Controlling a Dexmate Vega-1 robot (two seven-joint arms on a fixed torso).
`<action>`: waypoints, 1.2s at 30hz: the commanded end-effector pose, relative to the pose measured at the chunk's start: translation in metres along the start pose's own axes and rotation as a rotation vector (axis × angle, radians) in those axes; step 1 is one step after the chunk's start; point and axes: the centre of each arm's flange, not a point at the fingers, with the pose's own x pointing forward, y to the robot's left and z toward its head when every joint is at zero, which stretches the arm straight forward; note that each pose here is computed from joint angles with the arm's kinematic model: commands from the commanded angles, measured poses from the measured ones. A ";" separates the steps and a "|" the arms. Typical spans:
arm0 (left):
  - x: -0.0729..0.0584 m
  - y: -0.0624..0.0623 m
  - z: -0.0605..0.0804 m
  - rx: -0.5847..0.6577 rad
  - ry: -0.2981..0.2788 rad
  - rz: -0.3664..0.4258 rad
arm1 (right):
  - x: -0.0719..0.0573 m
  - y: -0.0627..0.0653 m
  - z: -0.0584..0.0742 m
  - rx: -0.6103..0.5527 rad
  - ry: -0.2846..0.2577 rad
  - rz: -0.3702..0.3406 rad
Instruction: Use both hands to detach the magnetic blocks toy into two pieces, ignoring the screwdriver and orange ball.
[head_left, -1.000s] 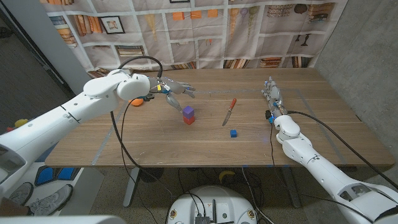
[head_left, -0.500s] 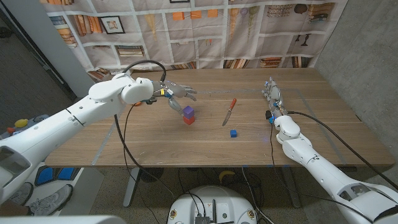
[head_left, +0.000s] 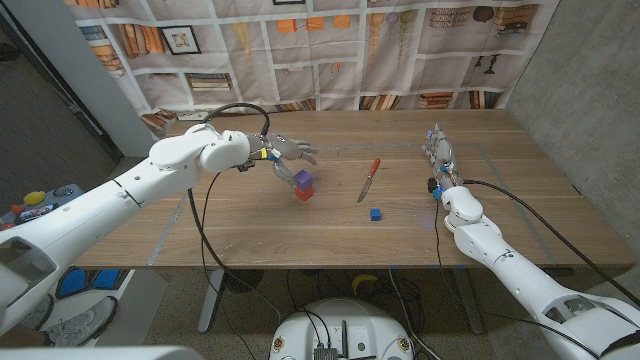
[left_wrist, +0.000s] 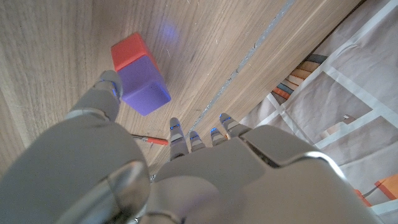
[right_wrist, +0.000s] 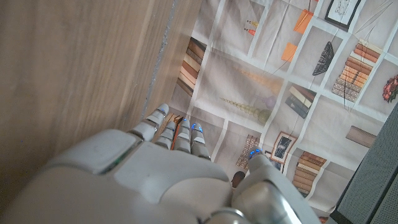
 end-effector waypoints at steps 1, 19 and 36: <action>0.008 -0.007 0.003 -0.001 -0.006 0.016 | 0.000 0.000 0.000 0.004 -0.002 -0.005; 0.011 -0.010 0.003 -0.008 -0.004 0.037 | 0.000 0.002 -0.001 0.004 0.001 -0.011; 0.013 -0.011 0.005 -0.010 -0.019 0.039 | 0.000 0.002 -0.001 0.004 0.000 -0.009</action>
